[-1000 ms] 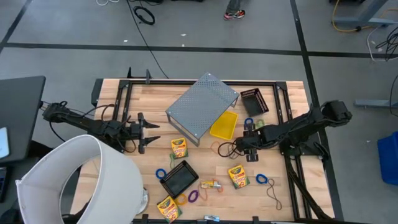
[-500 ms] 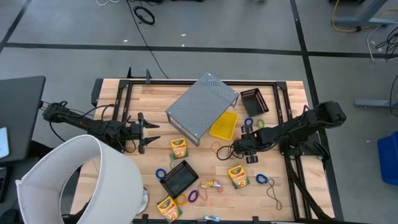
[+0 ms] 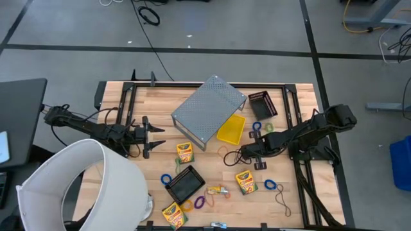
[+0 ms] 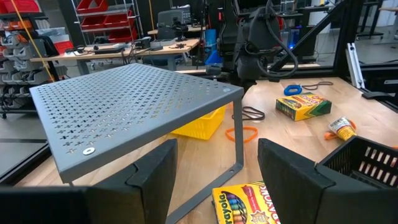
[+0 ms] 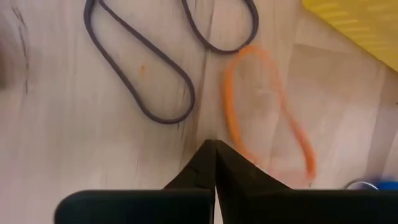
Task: Pick & Place Office Desk Supplies
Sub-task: Put the orange rubber band into the top black bin
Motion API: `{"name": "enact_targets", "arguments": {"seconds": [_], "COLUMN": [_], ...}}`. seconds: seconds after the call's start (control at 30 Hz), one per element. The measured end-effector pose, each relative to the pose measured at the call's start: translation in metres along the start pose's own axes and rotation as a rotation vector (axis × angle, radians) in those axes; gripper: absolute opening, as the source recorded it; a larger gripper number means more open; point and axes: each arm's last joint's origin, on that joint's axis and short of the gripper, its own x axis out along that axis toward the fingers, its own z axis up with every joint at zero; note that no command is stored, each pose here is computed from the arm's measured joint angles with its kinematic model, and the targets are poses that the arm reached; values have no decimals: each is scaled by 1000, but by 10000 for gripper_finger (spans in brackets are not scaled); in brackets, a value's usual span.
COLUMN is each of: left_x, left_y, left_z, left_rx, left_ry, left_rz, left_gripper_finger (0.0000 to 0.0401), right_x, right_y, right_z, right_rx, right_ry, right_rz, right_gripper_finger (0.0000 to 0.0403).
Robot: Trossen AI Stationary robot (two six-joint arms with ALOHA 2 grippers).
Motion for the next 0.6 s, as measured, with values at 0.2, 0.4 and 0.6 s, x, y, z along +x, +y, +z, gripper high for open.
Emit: {"name": "enact_targets", "arguments": {"seconds": [0.2, 0.4, 0.6], "left_x": [0, 0, 0], "left_y": [0, 0, 0], "left_z": [0, 0, 0], "left_rx": [0, 0, 0], "left_ry": [0, 0, 0], "left_rz": [0, 0, 0], "left_gripper_finger": [227, 227, 227], "right_x": [-3, -10, -13], "right_y": [9, 11, 8], "right_z": [-1, 1, 1], "right_rx": [13, 8, -2], "right_ry": [7, 40, 69], "right_rz": [-57, -78, -76], "right_gripper_finger": [2, 2, 42]}}
